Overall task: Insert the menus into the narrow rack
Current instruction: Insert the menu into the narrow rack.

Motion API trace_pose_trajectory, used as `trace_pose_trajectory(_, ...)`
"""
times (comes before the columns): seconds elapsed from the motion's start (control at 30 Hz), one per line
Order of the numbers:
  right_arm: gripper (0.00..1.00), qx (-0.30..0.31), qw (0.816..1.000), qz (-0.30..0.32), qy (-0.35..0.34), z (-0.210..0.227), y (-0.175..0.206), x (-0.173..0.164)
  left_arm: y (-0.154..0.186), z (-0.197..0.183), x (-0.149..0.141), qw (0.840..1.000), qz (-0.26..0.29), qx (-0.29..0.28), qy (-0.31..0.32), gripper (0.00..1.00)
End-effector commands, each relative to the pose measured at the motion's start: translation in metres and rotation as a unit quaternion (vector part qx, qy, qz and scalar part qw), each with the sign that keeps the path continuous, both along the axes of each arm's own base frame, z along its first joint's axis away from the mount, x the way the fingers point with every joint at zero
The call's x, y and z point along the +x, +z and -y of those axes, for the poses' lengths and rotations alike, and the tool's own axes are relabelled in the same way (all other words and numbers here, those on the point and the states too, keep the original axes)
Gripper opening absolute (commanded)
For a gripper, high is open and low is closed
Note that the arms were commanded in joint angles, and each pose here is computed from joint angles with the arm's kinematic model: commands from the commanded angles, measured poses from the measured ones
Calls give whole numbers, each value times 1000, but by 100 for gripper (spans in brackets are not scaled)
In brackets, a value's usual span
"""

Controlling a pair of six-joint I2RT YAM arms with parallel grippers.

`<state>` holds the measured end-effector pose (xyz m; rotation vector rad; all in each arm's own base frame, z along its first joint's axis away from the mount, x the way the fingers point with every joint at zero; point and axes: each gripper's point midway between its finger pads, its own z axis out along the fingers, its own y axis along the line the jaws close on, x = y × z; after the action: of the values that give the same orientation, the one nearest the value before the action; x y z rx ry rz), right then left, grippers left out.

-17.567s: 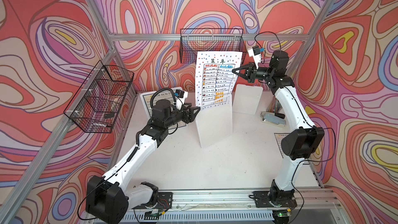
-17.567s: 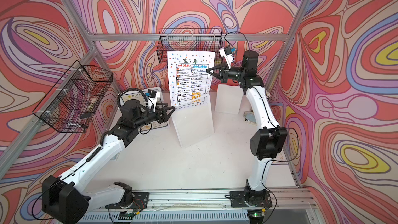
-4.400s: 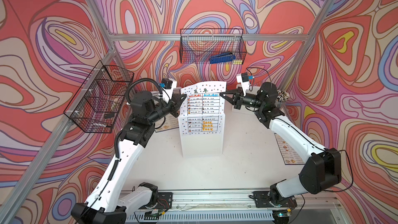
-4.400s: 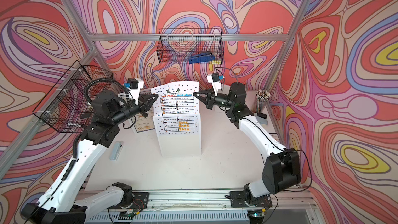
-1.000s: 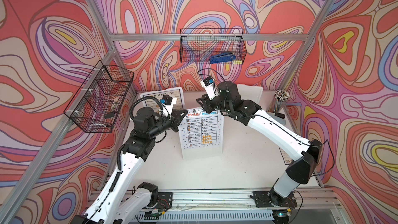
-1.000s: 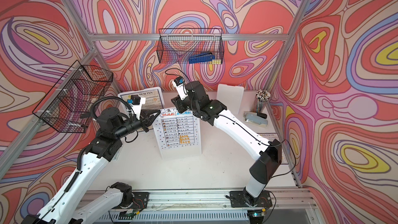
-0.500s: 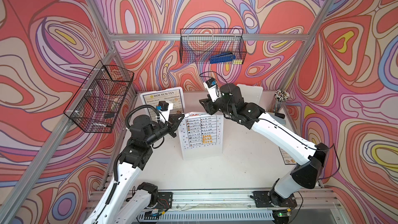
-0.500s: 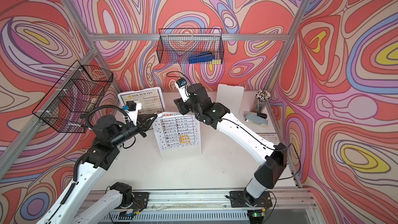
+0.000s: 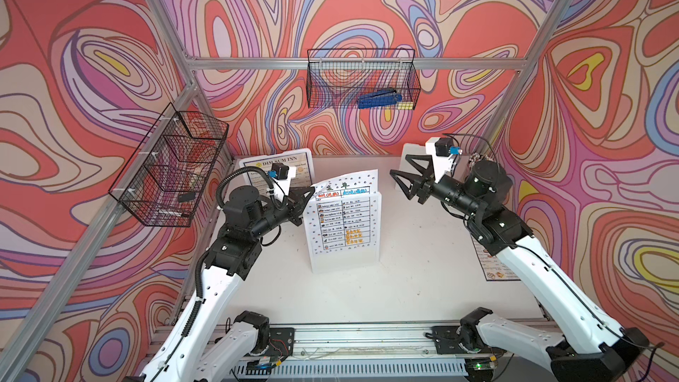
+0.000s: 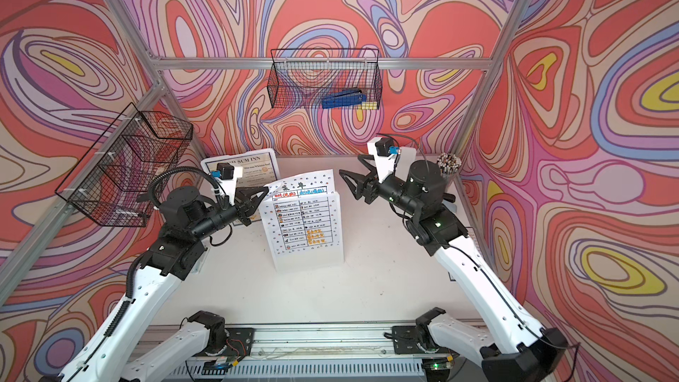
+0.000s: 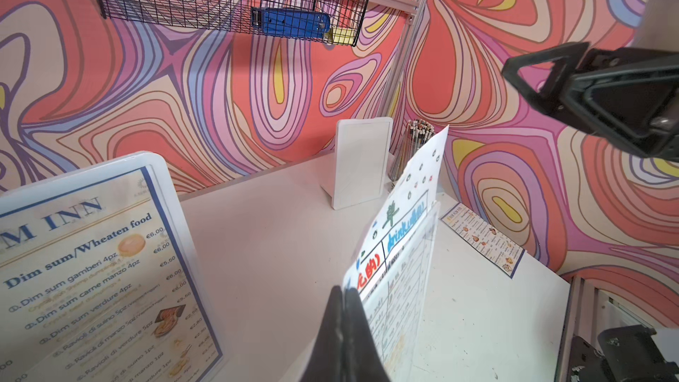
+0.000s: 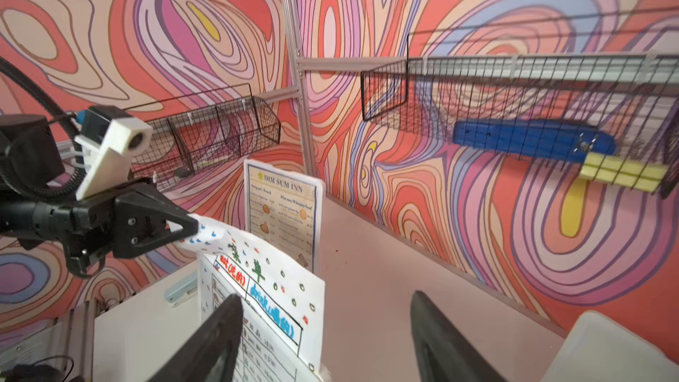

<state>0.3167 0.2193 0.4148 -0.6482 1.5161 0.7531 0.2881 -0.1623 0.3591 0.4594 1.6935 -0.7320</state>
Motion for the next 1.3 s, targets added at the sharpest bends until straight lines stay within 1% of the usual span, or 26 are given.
trace_pose_trajectory(0.0,72,26,993,-39,106,-19,-18,-4,-1,1,-2,1000,-5,2,-6,0)
trace_pose_trajectory(0.2,71,25,989,-65,130,-31,-37,14,-2,2,-2,1000,-7,3,-9,0)
trace_pose_trajectory(0.3,68,30,987,-71,139,-35,-41,18,-3,2,-1,1000,-8,5,-8,0)
trace_pose_trajectory(0.43,61,35,989,-74,126,-35,-46,29,-3,3,-2,1000,-7,4,-12,0)
trace_pose_trajectory(0.6,42,38,987,-78,136,-38,-47,31,-3,3,-2,1000,-7,4,-12,0)
trace_pose_trajectory(0.63,41,38,987,-79,138,-39,-48,31,-4,2,-1,1000,-8,4,-11,0)
trace_pose_trajectory(0.97,42,49,980,-86,172,-46,-50,24,0,2,-2,1000,-5,5,-11,0)
trace_pose_trajectory(1.03,39,49,980,-88,172,-47,-52,25,0,2,-2,1000,-4,5,-11,0)
trace_pose_trajectory(1.17,28,49,979,-96,173,-51,-57,29,1,3,-1,1000,-6,4,-13,0)
trace_pose_trajectory(1.27,27,48,978,-101,174,-54,-60,31,1,3,-2,1000,-6,4,-15,0)
